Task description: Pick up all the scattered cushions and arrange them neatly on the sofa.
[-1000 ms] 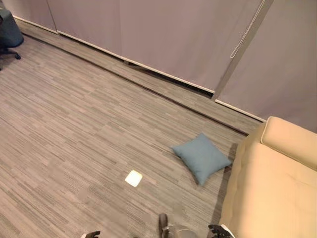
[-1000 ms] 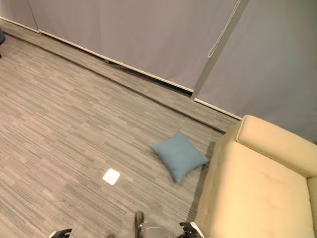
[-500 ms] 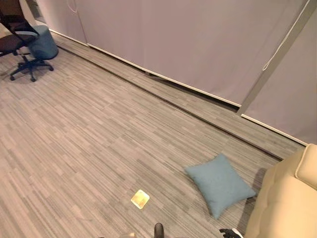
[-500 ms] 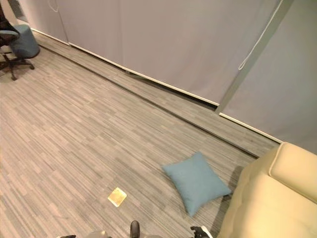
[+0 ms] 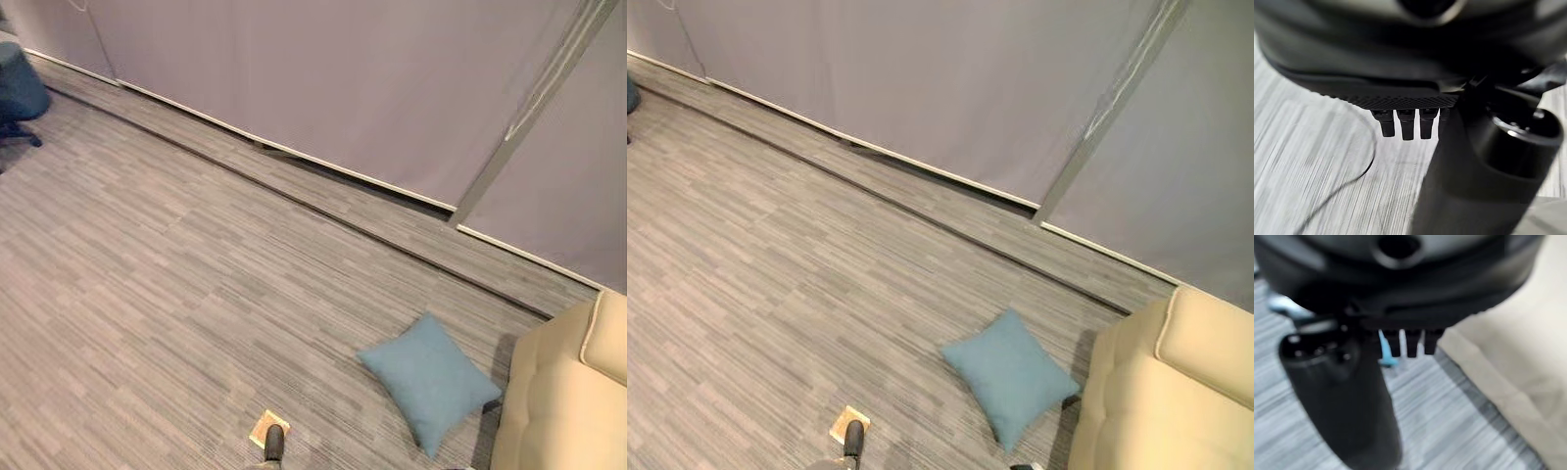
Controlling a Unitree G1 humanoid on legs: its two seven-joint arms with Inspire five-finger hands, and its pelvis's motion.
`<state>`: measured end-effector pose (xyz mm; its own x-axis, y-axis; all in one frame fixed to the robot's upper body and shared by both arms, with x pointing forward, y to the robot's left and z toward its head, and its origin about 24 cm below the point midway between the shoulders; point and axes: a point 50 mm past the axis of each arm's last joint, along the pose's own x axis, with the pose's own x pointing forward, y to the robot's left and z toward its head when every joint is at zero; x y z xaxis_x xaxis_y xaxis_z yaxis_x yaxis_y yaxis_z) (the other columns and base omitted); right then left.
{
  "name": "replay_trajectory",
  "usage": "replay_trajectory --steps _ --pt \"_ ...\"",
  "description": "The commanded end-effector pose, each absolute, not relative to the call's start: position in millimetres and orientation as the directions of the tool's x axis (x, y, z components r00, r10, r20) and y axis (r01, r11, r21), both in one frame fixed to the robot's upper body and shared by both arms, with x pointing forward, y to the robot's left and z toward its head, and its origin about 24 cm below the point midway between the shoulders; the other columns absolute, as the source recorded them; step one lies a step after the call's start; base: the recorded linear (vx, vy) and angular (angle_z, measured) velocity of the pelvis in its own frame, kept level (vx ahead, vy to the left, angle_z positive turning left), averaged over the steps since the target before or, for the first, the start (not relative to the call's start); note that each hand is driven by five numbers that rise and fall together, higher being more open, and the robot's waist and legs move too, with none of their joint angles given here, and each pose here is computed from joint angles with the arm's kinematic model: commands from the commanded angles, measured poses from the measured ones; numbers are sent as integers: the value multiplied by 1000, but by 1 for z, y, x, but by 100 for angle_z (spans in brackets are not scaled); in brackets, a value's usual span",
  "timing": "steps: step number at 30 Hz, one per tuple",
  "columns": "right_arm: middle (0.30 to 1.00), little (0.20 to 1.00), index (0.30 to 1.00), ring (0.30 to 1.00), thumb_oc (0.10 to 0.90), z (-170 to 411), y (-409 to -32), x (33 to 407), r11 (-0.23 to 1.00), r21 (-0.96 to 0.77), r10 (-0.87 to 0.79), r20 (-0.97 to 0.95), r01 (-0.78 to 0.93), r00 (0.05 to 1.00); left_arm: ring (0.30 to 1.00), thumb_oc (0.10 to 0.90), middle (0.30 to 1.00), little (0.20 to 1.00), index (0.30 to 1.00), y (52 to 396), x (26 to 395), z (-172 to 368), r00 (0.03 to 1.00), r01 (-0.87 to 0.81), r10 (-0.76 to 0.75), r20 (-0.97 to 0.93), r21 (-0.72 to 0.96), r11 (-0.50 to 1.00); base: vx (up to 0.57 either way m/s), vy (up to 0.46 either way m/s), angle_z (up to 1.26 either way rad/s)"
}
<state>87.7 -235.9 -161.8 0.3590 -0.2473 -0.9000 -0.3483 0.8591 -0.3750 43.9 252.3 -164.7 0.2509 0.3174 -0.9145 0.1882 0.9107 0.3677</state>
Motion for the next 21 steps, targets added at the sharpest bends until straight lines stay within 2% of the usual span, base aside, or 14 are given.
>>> replay_trajectory --steps 1,10,14,15,17,21 --pt "900 900 900 900 800 -153 -241 112 840 -423 -251 -858 -339 448 900 800 900 900 900 280 62 -153 315 168 395 -863 461 872 100 33 -32" --pt "900 900 900 900 800 -152 -236 119 819 -427 -221 -851 -383 476 900 800 900 900 900 274 71 -154 335 165 384 -861 455 875 231 17 -42" --pt "900 900 900 900 800 -156 -240 102 830 -413 -238 -870 -375 431 900 800 900 900 900 264 73 -156 350 223 350 -869 440 870 261 -61 -34" --pt "900 900 900 900 800 -156 -245 99 825 -413 -248 -878 -386 409 900 800 900 900 900 282 87 -148 356 157 386 -851 461 873 274 -44 15" --pt "900 900 900 900 800 -156 -246 98 818 -443 -285 -866 -368 411 900 800 900 900 900 269 96 -149 418 180 348 -839 452 874 192 -55 -4" --pt "900 900 900 900 800 -154 -256 96 813 -459 -315 -865 -360 392 900 800 900 900 900 266 107 -147 446 144 311 -839 410 900 122 -93 -44"
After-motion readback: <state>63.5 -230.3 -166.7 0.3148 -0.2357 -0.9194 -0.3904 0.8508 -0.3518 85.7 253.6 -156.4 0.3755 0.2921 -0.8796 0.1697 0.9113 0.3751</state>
